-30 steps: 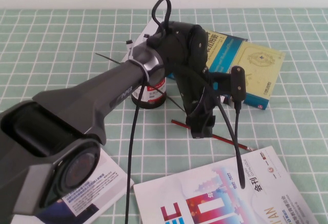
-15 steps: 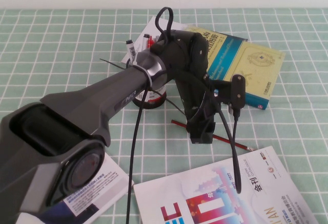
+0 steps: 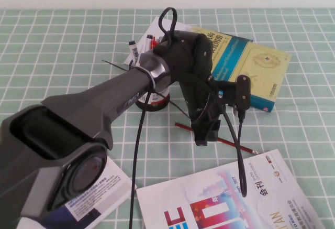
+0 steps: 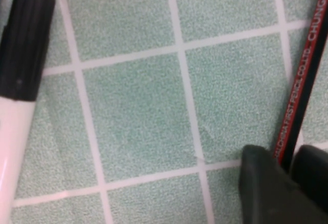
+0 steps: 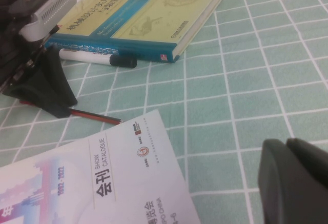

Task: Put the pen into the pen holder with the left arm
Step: Pick up the pen on the table

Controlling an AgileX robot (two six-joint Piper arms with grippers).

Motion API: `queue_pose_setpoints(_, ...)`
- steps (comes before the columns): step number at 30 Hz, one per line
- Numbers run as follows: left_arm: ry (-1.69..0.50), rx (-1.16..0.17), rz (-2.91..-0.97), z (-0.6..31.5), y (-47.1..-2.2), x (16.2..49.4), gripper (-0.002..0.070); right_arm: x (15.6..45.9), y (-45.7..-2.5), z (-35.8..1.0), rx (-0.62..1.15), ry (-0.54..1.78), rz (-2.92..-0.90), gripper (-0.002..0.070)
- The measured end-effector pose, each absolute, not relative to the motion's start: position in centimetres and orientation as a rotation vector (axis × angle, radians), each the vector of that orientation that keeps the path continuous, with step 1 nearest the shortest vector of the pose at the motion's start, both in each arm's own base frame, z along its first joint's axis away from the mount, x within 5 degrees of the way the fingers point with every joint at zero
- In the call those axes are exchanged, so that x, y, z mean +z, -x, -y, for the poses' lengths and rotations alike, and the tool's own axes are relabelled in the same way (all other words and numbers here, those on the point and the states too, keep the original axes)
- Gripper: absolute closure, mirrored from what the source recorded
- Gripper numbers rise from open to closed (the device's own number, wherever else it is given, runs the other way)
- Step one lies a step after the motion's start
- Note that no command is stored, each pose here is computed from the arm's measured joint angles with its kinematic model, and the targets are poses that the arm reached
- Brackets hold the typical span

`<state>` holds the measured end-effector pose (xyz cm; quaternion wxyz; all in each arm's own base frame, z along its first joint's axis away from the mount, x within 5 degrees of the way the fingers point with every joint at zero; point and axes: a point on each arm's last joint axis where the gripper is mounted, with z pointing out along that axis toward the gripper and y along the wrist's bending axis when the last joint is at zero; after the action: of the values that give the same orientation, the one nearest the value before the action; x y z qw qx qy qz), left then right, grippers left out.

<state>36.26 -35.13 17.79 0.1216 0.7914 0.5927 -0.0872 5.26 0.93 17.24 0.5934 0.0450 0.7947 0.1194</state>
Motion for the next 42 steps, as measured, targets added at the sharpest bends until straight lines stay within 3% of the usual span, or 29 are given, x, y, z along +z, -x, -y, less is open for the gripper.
queue_pose_setpoints(5, -2.310, -0.254, -1.730, 35.1, -36.3, 17.8, 0.0654, 17.2, -5.3, -0.9, 0.277, -0.105, -1.847, 0.0696)
queue_pose_setpoints(25, -2.259, -0.258, -1.808, 35.0, -36.2, 18.2, 0.0660, 17.2, -5.3, -0.9, 0.277, -0.105, -1.847, 0.0696)
queue_pose_setpoints(32, -2.216, -0.242, -1.796, 34.7, -35.9, 20.8, 0.0660, 17.2, -5.3, -0.9, 0.277, -0.105, -1.847, 0.0696)
queue_pose_setpoints(42, -1.980, -0.271, -1.978, 34.2, -35.4, 24.2, 0.0661, 17.2, -5.3, -0.9, 0.277, -0.105, -1.847, 0.0696)
